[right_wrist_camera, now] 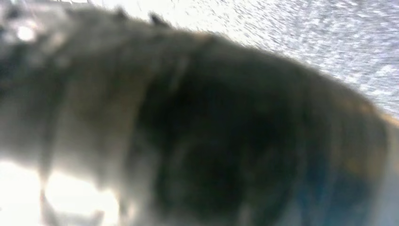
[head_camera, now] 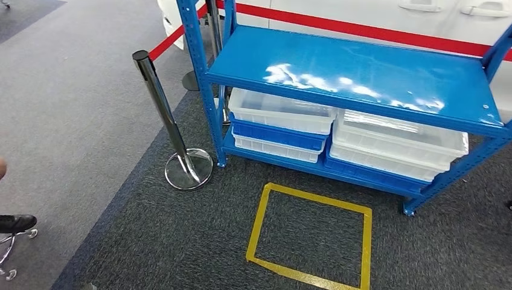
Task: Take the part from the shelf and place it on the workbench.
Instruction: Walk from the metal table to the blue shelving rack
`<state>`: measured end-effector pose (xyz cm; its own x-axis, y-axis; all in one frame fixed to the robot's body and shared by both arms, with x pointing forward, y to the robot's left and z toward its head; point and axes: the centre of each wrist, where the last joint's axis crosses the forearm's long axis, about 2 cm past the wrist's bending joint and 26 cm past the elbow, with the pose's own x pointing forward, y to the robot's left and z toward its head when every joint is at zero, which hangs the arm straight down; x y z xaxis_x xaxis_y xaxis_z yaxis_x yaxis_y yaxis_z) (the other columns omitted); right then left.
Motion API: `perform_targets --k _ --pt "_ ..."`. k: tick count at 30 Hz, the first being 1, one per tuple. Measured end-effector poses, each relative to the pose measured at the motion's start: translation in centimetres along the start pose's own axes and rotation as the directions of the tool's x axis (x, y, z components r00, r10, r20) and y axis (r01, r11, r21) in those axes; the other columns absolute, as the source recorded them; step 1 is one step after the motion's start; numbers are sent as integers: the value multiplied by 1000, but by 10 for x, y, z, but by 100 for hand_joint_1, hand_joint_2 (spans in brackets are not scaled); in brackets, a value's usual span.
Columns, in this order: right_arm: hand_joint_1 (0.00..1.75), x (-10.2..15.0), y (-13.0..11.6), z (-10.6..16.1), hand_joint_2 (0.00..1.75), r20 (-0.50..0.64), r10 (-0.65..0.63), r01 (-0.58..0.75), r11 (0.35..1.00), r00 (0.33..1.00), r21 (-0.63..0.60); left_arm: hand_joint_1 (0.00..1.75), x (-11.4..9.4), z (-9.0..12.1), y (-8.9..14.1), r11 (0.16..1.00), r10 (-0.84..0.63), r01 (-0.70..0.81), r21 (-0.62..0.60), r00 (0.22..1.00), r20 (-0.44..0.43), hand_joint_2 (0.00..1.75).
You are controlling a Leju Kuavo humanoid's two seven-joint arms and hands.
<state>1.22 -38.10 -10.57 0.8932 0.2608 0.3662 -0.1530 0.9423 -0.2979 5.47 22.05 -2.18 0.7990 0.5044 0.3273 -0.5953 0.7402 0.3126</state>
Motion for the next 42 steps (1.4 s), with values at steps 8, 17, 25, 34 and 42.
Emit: perform_targets --k 8,17,25,34,42 --pt "0 8 -1 -3 0 16 -4 4 1000 1000 -4 0 -1 0 0 1000 0 0 1 1000 -2 0" --pt "0 4 0 -1 0 8 -2 2 1000 1000 -2 0 1 0 -1 1000 2 -2 -2 1000 0 0" --pt "0 5 -1 -2 0 10 -3 3 1000 1000 -3 0 -2 0 0 1000 -1 1 2 1000 -7 0" --pt "0 2 1 -1 0 4 -2 2 1000 1000 0 0 0 -1 0 1000 1 -1 2 1000 -3 0" --pt "0 7 0 -2 0 14 -4 4 1000 1000 -1 0 -1 0 0 1000 1 -1 3 1000 -5 0"
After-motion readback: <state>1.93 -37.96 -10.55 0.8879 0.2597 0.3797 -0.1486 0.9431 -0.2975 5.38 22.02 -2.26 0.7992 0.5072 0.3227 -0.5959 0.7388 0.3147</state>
